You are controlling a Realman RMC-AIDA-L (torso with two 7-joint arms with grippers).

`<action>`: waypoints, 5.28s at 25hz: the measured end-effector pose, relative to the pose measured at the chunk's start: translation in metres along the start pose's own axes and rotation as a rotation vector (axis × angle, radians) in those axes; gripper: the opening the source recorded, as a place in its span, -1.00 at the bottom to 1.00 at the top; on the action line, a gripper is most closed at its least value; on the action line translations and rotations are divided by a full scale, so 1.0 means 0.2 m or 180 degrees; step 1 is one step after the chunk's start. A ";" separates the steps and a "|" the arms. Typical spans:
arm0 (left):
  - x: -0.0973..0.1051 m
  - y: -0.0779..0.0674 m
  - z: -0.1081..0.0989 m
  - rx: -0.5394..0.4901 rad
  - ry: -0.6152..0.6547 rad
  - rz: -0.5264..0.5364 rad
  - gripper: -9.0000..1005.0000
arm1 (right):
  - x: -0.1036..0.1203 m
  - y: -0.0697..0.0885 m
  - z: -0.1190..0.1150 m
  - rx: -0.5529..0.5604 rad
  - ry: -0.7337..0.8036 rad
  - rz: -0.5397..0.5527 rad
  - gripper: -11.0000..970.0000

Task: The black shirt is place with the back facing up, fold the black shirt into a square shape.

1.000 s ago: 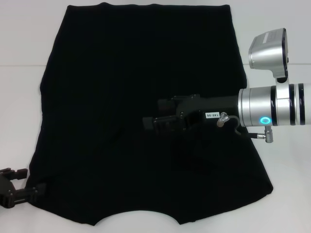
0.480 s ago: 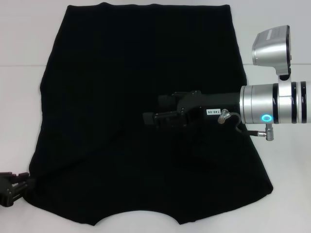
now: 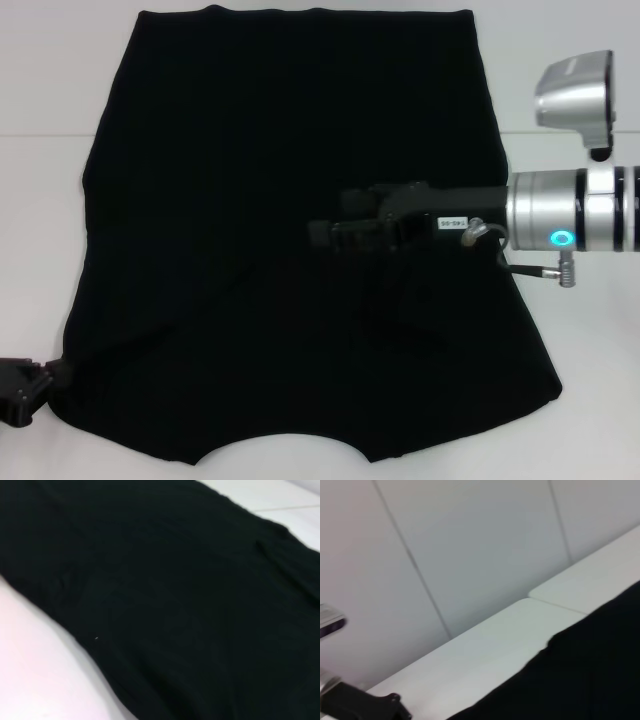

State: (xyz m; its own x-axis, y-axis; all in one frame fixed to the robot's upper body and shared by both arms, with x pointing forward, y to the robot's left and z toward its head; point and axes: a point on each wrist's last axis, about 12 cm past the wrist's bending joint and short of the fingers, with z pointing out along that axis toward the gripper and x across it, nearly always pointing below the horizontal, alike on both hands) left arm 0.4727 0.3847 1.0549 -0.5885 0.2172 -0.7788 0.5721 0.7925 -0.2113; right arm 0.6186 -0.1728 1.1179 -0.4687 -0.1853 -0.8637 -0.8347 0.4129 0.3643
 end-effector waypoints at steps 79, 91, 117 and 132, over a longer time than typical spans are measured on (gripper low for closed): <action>-0.02 -0.06 0.02 0.0167 -0.0361 0.0001 -0.98 | 0.41 -0.09 -0.57 0.0627 0.1291 0.1679 0.76; -0.02 -0.06 0.02 0.0163 -0.0363 0.0002 -0.98 | 0.39 -0.10 -0.56 0.0653 0.1286 0.1658 0.27; -0.05 -0.06 -0.02 0.0264 -0.0416 -0.0312 -0.98 | 0.44 -0.08 -0.63 0.0519 0.1205 0.1558 -0.85; 0.12 -0.21 -0.16 0.0732 -0.0445 -0.0686 -0.98 | 0.66 0.04 -0.98 0.0358 0.0900 0.1517 -0.85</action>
State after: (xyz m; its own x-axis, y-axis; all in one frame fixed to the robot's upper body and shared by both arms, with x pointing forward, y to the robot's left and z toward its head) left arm 0.4157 0.3760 1.0637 -0.6350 -0.0340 -0.7718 0.5663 0.6590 -0.4950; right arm 0.4928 -0.3696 1.0750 -0.8584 -0.1802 -0.4802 -0.4830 0.5991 0.6386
